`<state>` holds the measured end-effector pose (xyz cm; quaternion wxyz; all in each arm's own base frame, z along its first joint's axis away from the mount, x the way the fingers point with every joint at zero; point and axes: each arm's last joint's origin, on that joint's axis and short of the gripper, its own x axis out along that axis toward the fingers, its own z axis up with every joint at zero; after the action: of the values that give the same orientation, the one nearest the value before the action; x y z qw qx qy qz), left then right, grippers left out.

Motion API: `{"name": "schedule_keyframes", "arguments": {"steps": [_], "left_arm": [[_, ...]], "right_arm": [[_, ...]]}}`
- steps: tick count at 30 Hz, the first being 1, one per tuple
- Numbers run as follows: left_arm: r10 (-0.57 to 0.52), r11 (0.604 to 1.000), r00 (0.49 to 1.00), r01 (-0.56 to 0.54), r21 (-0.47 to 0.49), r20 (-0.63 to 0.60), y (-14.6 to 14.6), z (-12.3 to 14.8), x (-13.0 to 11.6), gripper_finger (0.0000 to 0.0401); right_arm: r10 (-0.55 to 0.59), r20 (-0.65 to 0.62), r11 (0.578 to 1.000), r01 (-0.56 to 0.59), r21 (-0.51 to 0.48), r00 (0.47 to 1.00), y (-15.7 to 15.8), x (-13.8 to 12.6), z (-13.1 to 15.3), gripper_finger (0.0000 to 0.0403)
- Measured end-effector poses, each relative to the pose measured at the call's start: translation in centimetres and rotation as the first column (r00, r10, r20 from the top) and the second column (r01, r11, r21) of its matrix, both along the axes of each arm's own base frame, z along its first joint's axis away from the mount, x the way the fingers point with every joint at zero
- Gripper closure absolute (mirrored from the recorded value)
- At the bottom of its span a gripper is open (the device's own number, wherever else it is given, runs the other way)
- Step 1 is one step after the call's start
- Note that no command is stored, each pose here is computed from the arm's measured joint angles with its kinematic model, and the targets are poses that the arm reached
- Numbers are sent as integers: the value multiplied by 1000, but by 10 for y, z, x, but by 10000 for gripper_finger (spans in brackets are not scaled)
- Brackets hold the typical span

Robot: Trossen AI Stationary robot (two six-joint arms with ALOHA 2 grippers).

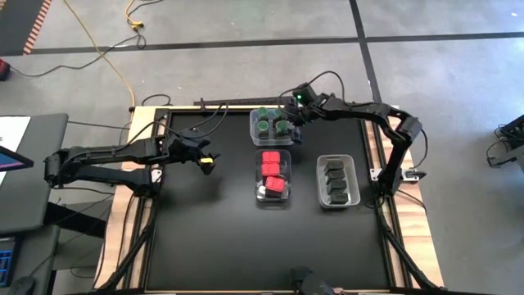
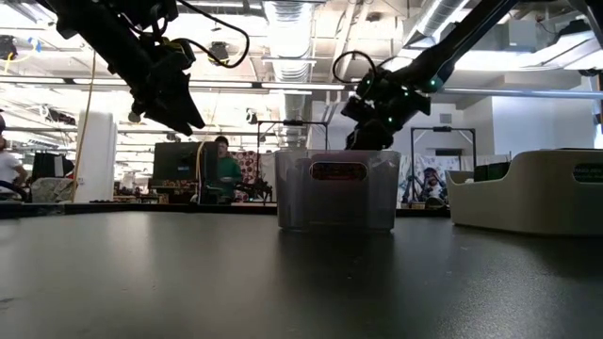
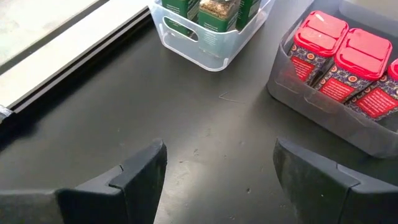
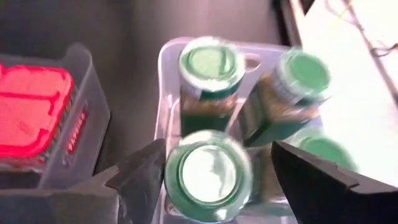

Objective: Sort spices by type
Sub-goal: Put the green seasoning bottle into the transparent bin, then return to Home Position

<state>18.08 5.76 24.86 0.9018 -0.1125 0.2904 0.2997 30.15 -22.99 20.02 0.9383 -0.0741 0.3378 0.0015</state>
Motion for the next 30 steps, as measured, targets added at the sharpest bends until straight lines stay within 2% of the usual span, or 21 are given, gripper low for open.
{"name": "schedule_keyframes", "arguments": {"steps": [11, 14, 17, 19, 22, 25, 30], "left_arm": [[-16, 1000, 1000, 17, 19, -12, 0, 0, 0, 120], [-16, 999, 1000, 15, 29, 27, 0, 4, 1, 120], [-35, 997, 996, 29, 72, 79, 1, 10, 3, 120], [-76, 989, 994, 65, 132, 76, 1, 13, 4, 120], [-128, 974, 989, 111, 196, 76, -3, 19, 3, 120], [-165, 968, 983, 145, 205, 84, -10, 23, -1, 120], [-197, 962, 978, 181, 203, 65, -29, 23, -10, 120]], "right_arm": [[-65, 131, 995, 74, -62, 989, 8, -25, 70, 81], [-127, 182, 991, 134, -27, 975, 14, -34, 91, 81], [-257, 232, 964, 231, 130, 938, 18, -41, 105, 81], [-288, 233, 952, 250, 178, 929, 21, -44, 110, 81], [-273, 197, 953, 236, 190, 942, 32, -45, 112, 81], [-247, 135, 950, 212, 228, 960, 48, -41, 109, 81], [-255, 74, 951, 236, 202, 964, 82, -23, 107, 81]]}}
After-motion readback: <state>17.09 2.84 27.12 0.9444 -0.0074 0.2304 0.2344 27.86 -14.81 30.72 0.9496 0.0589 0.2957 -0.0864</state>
